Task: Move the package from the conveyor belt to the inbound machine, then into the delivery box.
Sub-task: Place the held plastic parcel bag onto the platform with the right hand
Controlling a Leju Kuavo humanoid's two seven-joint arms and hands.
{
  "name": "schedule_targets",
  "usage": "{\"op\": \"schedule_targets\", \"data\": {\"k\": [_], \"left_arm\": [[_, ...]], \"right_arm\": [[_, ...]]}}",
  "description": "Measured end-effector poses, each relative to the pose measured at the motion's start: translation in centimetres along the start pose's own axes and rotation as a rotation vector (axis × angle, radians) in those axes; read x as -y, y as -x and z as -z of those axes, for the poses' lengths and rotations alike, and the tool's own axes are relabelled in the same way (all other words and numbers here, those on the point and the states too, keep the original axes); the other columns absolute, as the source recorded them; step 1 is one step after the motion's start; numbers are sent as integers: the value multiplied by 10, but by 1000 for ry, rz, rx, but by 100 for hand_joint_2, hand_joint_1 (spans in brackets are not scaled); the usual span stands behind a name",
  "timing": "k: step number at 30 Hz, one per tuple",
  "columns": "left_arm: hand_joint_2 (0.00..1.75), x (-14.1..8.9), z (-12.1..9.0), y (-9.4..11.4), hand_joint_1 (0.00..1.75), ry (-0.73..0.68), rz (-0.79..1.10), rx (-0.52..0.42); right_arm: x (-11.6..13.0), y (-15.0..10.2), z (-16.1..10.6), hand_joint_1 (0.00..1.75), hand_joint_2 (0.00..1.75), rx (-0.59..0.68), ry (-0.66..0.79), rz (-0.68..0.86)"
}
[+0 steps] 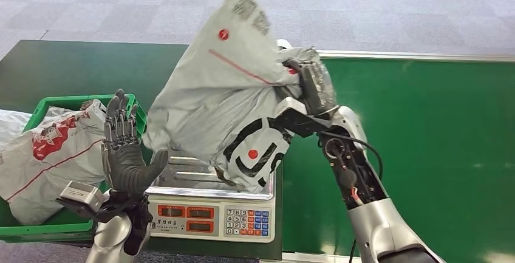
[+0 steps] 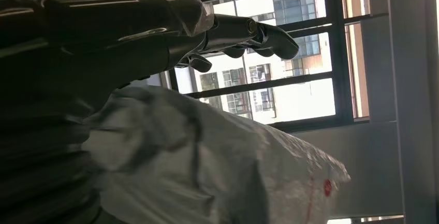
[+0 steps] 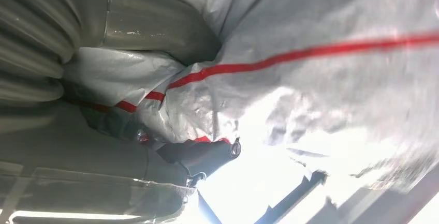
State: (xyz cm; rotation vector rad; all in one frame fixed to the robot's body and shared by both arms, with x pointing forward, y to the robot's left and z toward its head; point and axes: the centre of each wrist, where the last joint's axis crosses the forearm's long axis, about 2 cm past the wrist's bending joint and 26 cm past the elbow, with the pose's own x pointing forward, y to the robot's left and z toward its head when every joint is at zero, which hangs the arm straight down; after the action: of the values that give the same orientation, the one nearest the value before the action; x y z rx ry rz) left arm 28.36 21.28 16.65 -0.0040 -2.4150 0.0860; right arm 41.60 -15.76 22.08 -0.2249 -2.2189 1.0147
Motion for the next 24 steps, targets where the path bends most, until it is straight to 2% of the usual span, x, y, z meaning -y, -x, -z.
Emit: {"op": "schedule_targets", "data": {"k": [2,7,12,18,24], "left_arm": [[175,1,0,1,0,3,-4,-5],[175,1,0,5,0,5,-3,-17],[175,2,0,8,0,9,-4,-25],[175,5,-2,10,0,25,-13,-36],[175,5,-3,12,0,22,-8,-46]], "right_arm": [[-19,-3,6,175,175,-1,-80,5],[-46,-8,16,175,175,-1,-228,6],[-57,-8,19,175,175,-60,-335,40],[-67,-1,10,175,175,-175,-439,166],[-74,2,4,175,175,-353,-500,268]]}}
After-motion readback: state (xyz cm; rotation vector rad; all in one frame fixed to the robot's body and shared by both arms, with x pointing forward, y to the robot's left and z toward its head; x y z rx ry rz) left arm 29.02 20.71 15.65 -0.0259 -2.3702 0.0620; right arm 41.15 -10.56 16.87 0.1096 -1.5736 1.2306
